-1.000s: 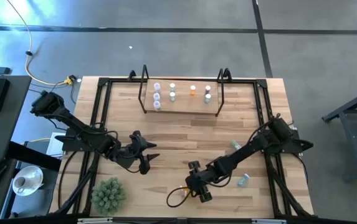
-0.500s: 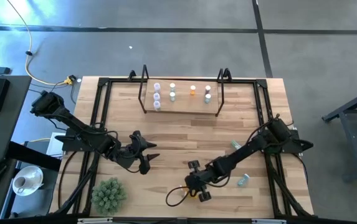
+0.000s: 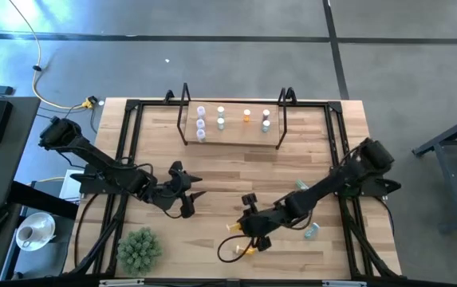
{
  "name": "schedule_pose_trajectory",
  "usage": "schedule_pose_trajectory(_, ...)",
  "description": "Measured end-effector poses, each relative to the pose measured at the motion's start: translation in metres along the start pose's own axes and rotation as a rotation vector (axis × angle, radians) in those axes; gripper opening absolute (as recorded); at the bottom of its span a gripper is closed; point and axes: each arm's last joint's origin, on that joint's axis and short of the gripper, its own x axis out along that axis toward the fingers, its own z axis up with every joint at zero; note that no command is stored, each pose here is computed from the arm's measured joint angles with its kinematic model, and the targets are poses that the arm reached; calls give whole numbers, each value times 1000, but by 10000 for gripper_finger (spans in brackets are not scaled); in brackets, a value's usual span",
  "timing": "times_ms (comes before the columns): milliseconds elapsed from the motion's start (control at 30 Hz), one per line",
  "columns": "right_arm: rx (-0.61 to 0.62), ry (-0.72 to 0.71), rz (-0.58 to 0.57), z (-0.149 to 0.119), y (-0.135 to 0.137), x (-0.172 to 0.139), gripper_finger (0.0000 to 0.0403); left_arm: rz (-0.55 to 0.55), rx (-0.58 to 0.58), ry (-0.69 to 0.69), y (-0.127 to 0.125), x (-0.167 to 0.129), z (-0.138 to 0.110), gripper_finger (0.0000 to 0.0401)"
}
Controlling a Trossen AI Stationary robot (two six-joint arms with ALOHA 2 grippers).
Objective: Pick and place medicine bottles onto shelf by color
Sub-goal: Put the top orange pill bottle on the shelf aligned with the other orange pill bottle
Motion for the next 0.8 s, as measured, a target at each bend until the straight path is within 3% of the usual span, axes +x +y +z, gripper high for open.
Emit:
schedule_pose_trajectory(367, -30, -113, -258, 13, -19, -75, 88, -84, 128, -137, -11, 31, 8, 209)
schedule_pose_trajectory(500, 18, -191, -368, -5, -23, -93, 88, -125, 136, -220, -14, 46, 11, 209)
schedule_pose_trajectory(800, 188, -530, -425, -59, -35, -104, 87, -167, 106, -406, -9, 70, 26, 209)
